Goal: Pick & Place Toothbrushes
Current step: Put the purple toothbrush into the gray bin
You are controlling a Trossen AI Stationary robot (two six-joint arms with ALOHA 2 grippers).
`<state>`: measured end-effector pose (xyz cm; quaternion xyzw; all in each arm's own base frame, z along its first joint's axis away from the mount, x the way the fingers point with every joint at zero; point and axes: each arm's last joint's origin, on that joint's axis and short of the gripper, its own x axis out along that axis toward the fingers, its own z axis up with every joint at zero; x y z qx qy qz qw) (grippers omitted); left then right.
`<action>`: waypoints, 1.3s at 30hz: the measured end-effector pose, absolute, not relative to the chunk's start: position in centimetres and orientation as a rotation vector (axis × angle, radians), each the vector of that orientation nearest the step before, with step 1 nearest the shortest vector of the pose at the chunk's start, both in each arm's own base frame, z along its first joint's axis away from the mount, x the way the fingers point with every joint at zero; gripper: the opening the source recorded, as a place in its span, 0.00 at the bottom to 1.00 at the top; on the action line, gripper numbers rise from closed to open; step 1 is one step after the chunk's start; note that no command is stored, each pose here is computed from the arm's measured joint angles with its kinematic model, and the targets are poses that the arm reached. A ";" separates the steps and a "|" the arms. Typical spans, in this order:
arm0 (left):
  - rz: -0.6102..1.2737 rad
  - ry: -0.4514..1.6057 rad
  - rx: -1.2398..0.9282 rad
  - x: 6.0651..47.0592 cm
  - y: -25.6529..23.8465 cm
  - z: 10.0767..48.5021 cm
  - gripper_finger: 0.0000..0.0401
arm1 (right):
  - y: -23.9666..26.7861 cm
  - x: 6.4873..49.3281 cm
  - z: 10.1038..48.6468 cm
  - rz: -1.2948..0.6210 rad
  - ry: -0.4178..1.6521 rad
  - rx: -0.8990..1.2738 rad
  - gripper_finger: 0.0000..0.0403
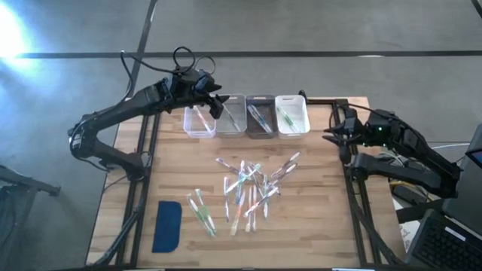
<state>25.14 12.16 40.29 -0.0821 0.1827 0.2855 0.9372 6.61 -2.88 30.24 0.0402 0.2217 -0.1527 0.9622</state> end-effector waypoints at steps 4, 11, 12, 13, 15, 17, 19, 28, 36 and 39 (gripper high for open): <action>0.584 0.373 -0.168 25.1 12.2 40.3 0.62 | -2.9 6.7 30.2 -0.309 0.457 0.084 0.30; 0.585 0.403 -0.176 25.0 12.1 40.0 0.62 | -3.0 6.8 30.2 -0.309 0.458 0.085 0.34; 0.586 0.410 -0.182 25.0 12.1 39.9 0.62 | -3.0 6.8 30.2 -0.309 0.458 0.085 0.35; 0.589 0.418 -0.197 25.0 12.1 39.8 0.62 | -3.0 6.8 30.2 -0.309 0.458 0.085 0.36; 0.598 0.435 -0.246 25.0 12.1 39.5 0.62 | -3.0 6.8 30.2 -0.309 0.458 0.085 0.37; 0.605 0.440 -0.271 25.1 12.1 39.3 0.62 | -3.0 6.8 30.2 -0.309 0.458 0.085 0.38; 0.609 0.446 -0.286 25.2 12.2 39.1 0.62 | -3.0 6.8 30.2 -0.309 0.458 0.085 0.39; 0.581 0.511 -0.437 25.8 10.1 37.8 0.62 | -3.0 6.8 30.2 -0.311 0.459 0.085 0.44; 0.654 0.522 -0.577 27.0 4.5 36.9 0.60 | -3.0 6.8 30.2 -0.311 0.459 0.085 0.48; 0.675 0.480 -0.655 27.2 1.7 36.8 0.59 | -3.0 6.8 30.2 -0.311 0.458 0.085 0.49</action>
